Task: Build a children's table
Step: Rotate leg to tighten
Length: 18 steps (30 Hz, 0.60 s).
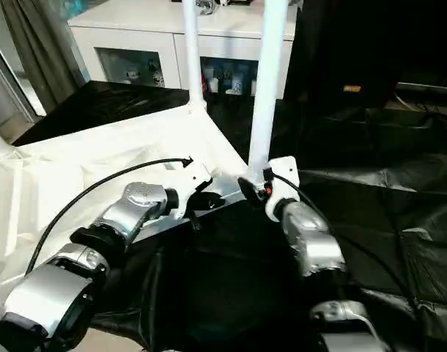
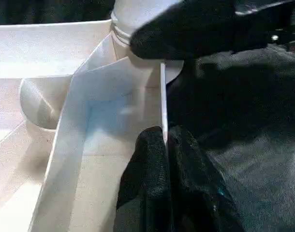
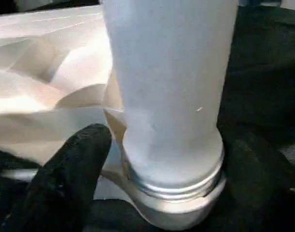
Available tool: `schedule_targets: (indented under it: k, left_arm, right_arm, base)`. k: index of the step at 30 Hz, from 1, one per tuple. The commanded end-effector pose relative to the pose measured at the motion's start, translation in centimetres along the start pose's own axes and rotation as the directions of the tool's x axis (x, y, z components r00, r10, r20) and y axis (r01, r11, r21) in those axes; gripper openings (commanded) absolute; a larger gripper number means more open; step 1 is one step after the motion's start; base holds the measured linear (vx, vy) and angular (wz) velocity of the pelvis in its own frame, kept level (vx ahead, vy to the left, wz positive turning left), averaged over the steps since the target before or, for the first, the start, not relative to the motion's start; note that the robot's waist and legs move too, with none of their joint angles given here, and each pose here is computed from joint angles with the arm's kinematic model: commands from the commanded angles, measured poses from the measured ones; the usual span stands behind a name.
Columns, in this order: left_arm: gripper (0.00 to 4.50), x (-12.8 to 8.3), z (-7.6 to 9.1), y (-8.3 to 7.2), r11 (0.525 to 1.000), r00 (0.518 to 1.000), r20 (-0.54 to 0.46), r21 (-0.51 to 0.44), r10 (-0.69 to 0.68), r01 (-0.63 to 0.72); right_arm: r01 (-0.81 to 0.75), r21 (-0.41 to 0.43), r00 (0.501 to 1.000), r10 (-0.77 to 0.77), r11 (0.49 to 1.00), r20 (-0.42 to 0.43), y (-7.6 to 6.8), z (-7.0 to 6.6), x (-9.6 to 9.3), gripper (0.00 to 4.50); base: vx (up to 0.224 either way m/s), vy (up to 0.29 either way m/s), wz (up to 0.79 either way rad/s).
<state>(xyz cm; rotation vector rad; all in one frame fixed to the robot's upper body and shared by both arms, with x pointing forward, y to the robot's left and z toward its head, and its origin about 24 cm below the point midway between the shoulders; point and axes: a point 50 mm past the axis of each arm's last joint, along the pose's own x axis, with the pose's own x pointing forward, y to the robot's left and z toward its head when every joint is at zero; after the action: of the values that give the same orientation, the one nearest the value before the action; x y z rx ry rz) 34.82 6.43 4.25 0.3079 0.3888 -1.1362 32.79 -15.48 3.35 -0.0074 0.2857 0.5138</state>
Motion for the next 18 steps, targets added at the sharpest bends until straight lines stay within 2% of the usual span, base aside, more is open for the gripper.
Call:
schedule_targets:
  k: [1, 2, 4, 5, 9, 16, 18]
  left_arm:
    - [0.0, 0.5, 1.5, -1.5, 0.982, 0.981, 0.086, 0.093, -0.174, 0.166]
    - [0.0, 0.5, 1.5, -1.5, 0.982, 0.981, 0.086, 0.093, -0.174, 0.166]
    - [0.0, -0.7, 0.8, -1.5, 0.957, 0.96, 0.067, 0.115, -0.273, 0.265]
    - [0.0, -0.7, 0.7, -1.5, 0.956, 0.959, 0.066, 0.116, -0.277, 0.268]
    - [0.0, -2.3, 0.1, -1.3, 0.92, 0.924, 0.041, 0.117, -0.38, 0.373]
    - [0.0, -3.8, -0.4, -1.2, 0.883, 0.887, 0.013, 0.104, -0.461, 0.458]
    - [0.0, -4.0, -0.5, -1.2, 0.882, 0.886, 0.013, 0.102, -0.464, 0.461]
  right_arm:
    - [-0.231, -0.019, 0.971, 0.229, 0.973, -0.072, 2.5, -1.2, 0.1, 3.9]
    - [-0.231, -0.019, 0.971, 0.229, 0.973, -0.072, 2.5, -1.2, 0.1, 3.9]
    - [-0.317, -0.042, 0.947, 0.314, 0.948, -0.06, 1.3, -0.3, -1.4, 3.9]
    - [-0.32, -0.042, 0.947, 0.317, 0.947, -0.06, 1.3, -0.3, -1.5, 3.9]
    - [-0.457, -0.081, 0.889, 0.451, 0.886, -0.082, 0.5, 0.5, -3.8, 3.9]
    - [-0.556, -0.091, 0.828, 0.543, 0.826, -0.139, 0.0, 0.6, -5.7, 3.9]
    - [-0.566, -0.089, 0.821, 0.551, 0.82, -0.145, 0.0, 0.6, -5.9, 3.58]
  base:
    - [0.0, 0.0, 0.0]
    - [0.0, 0.0, 0.0]
    - [0.0, 0.0, 0.0]
    - [0.0, 0.0, 0.0]
    - [0.0, 0.0, 0.0]
    - [0.0, 0.0, 0.0]
    - [0.0, 0.0, 0.0]
